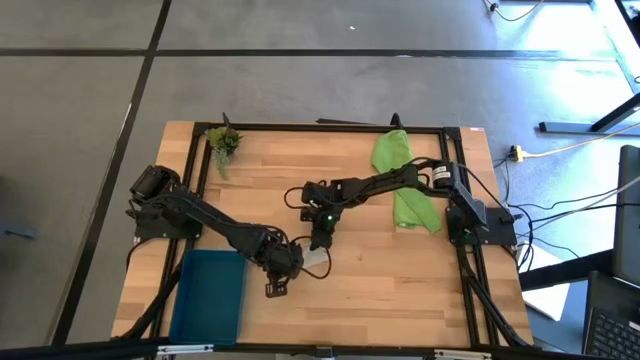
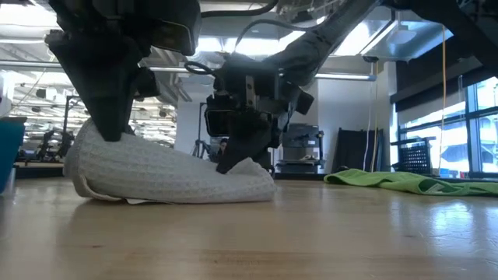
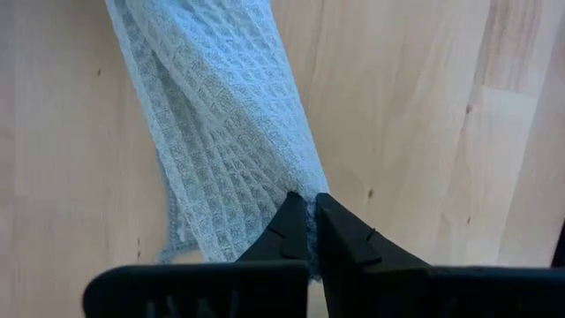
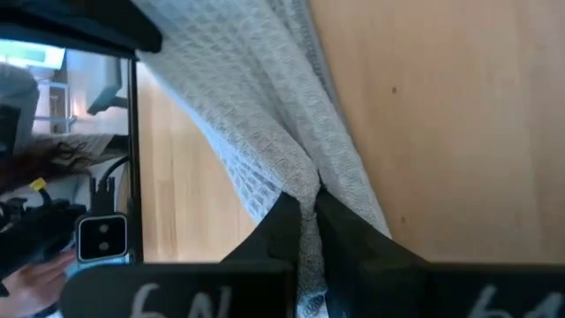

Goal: Roll microfiber towels into tight, uniform cylinder then place into a basket
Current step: Roll the gray towel

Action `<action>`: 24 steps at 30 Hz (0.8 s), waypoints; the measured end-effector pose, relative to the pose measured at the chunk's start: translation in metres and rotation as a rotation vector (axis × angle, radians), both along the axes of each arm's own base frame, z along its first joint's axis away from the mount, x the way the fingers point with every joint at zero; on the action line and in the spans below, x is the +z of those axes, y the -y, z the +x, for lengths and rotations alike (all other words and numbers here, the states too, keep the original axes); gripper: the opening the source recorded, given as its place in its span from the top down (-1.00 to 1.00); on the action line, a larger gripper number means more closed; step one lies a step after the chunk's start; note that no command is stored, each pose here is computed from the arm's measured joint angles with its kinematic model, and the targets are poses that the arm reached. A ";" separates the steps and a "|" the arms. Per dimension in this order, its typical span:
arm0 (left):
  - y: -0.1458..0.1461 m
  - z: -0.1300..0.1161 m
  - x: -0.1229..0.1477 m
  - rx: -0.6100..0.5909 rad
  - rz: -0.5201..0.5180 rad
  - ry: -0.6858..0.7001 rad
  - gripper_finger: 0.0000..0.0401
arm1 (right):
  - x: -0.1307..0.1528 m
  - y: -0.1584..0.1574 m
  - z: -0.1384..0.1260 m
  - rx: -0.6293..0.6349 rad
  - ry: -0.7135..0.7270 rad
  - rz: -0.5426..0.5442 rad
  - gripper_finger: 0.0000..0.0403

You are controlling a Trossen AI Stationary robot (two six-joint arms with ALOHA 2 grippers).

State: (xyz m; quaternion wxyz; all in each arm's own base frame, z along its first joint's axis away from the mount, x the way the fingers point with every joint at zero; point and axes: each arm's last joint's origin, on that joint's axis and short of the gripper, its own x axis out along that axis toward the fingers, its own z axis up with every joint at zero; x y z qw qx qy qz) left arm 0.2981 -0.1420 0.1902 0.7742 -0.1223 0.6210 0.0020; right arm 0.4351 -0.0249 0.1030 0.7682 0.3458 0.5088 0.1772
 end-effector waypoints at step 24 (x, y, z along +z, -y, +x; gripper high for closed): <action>0.002 0.005 -0.016 0.162 0.016 -0.045 0.87 | -0.003 -0.007 0.000 0.006 0.003 -0.092 0.89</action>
